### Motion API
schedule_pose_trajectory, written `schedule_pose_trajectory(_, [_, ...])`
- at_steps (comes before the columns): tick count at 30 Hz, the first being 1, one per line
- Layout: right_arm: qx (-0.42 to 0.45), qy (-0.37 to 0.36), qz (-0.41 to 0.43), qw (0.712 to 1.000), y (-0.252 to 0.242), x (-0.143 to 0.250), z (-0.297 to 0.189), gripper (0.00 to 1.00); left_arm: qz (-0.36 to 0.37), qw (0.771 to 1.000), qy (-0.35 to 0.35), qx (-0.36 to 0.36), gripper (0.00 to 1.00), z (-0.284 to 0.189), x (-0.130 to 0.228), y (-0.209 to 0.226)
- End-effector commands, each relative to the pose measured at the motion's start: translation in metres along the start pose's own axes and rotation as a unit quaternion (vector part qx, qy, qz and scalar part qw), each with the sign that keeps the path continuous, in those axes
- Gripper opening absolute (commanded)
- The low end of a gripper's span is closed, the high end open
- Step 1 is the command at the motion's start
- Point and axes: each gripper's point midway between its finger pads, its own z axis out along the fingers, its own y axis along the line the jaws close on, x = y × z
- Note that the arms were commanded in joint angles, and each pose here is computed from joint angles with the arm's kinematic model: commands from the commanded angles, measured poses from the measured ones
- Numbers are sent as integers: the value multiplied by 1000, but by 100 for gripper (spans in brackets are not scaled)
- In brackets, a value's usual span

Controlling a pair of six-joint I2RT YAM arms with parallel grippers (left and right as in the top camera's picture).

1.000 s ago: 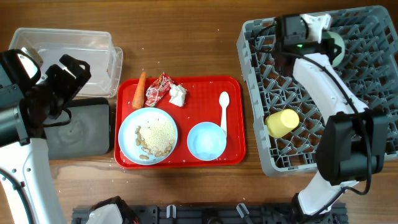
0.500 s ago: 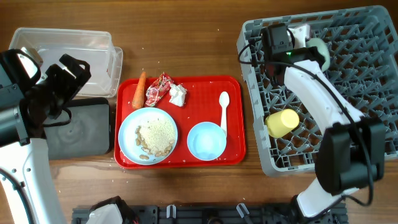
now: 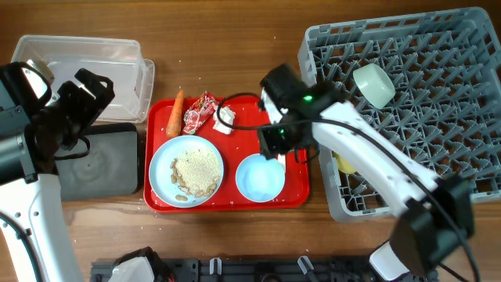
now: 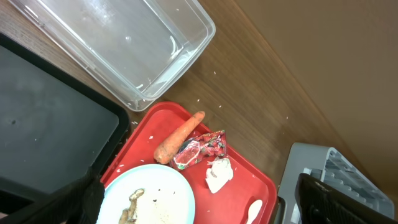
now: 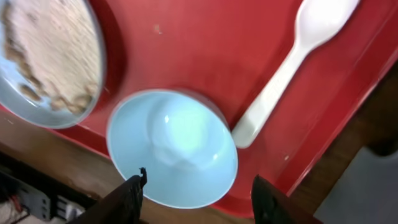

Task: Sort waste into correct bins and load items into the dishwasher rack
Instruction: 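Grasp the light-blue bowl on the tray with the right gripper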

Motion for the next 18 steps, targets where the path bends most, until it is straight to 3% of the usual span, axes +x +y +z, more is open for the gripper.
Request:
schedule_pose_trajectory(1, [-6,74,-43,996,8,30,21,58,-2,1000,-7,-3,100,-2,-3,1])
schedule_pose_trajectory(5, [43,87,-6,995,-19,49,54,55,-2,1000,-7,-3,100,-2,-3,1])
schedule_pose_trajectory(10, [19,73,6,997,-17,50,75,29,-2,1000,-7,-3,100,-2,-3,1])
schedule_pose_trajectory(11, [16,62,19,998,-15,45,76,12,-2,1000,-7,-3,100,-2,-3,1])
schedule_pose_trajectory(12, [17,44,33,998,-15,36,77,4,-2,1000,-7,-3,100,-2,-3,1])
schedule_pose_trajectory(14, [33,24,34,999,-19,27,71,4,-2,1000,-7,-3,100,-2,-3,1])
schedule_pose_trajectory(18, [62,-87,65,992,-38,-10,7,4,-2,1000,-7,-3,100,-2,-3,1])
